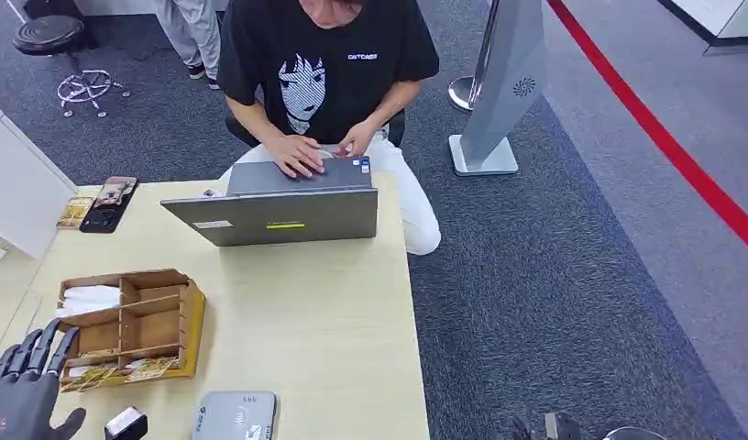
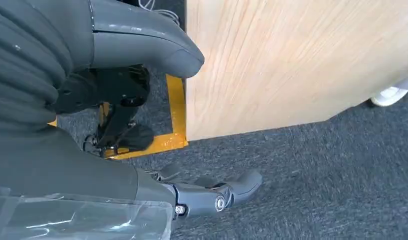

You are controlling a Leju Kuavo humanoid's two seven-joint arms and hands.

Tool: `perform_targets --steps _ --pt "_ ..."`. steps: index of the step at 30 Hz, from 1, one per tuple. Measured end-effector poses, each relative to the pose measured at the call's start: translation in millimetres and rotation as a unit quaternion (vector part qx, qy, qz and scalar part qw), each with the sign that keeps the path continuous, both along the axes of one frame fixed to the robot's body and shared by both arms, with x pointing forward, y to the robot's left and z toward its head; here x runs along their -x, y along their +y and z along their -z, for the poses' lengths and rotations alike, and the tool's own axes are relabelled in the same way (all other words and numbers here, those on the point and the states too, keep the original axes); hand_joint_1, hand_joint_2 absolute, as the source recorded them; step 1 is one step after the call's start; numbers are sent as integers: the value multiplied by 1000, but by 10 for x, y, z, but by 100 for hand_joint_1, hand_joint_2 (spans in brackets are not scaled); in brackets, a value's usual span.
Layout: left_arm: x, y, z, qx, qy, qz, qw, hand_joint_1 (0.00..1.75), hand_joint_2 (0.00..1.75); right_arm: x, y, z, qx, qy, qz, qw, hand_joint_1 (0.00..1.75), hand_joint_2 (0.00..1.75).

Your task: Pass the card to the sensor for recognition and then transmit it.

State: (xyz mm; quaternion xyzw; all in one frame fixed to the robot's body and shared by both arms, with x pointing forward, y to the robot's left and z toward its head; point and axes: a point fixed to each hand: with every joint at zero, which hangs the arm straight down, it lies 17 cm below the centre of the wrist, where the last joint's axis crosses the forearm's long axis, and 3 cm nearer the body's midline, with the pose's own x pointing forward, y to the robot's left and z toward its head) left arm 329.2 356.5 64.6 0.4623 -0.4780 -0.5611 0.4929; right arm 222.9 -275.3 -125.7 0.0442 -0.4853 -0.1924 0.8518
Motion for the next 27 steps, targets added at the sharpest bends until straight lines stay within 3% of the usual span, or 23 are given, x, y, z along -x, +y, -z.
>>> perform_targets --steps 27 --pt "-122 -32 133 -4 -11 -1 1000 0 175 -62 75 -34 -12 -6 0 1000 0 175"
